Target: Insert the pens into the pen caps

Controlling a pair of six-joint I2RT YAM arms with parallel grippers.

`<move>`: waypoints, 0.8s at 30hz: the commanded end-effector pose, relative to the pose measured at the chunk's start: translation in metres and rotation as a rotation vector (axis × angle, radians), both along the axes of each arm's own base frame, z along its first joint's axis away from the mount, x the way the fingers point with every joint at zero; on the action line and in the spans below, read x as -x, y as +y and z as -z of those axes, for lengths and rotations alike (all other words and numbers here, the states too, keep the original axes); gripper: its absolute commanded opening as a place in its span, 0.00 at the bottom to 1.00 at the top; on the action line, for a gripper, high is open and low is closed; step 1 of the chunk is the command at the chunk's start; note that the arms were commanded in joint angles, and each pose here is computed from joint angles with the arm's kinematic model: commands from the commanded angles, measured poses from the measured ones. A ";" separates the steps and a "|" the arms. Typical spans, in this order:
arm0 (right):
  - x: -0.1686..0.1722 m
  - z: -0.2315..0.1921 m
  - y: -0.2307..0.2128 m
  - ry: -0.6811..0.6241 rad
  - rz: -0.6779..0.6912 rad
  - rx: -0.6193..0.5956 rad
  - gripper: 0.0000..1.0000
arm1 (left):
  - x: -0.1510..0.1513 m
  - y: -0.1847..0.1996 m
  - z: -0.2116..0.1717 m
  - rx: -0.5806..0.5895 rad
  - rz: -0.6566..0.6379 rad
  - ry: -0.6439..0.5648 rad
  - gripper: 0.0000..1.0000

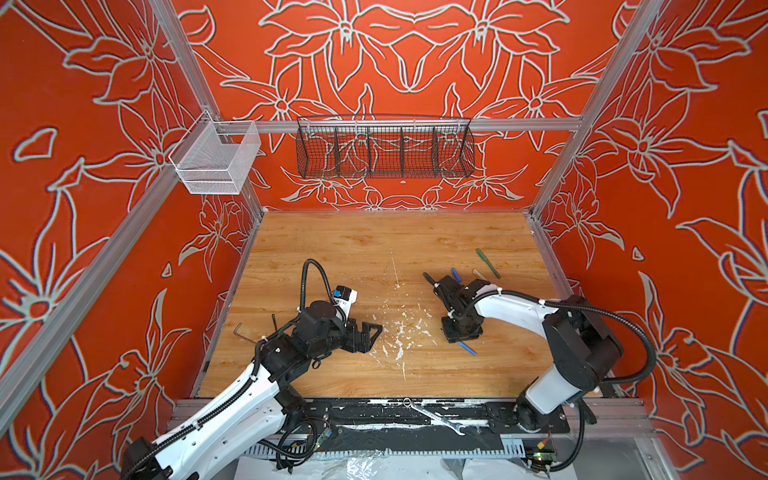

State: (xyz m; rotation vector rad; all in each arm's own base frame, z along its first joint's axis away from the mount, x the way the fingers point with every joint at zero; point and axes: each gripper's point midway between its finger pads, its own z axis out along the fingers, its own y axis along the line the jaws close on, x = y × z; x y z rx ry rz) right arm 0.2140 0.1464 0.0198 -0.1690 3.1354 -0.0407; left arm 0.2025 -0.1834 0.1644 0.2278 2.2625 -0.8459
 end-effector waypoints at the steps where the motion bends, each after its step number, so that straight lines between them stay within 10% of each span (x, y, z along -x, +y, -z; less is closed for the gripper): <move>1: -0.002 0.007 -0.009 -0.006 0.028 0.055 0.32 | 0.001 0.004 0.001 -0.019 -0.009 -0.004 0.97; 13: -0.047 0.009 0.027 -0.065 0.127 -0.131 0.06 | -0.001 0.009 0.004 -0.042 -0.025 -0.028 0.97; 24: -0.059 0.006 0.048 -0.089 0.188 -0.285 0.23 | -0.006 -0.013 0.018 -0.041 0.059 0.038 0.97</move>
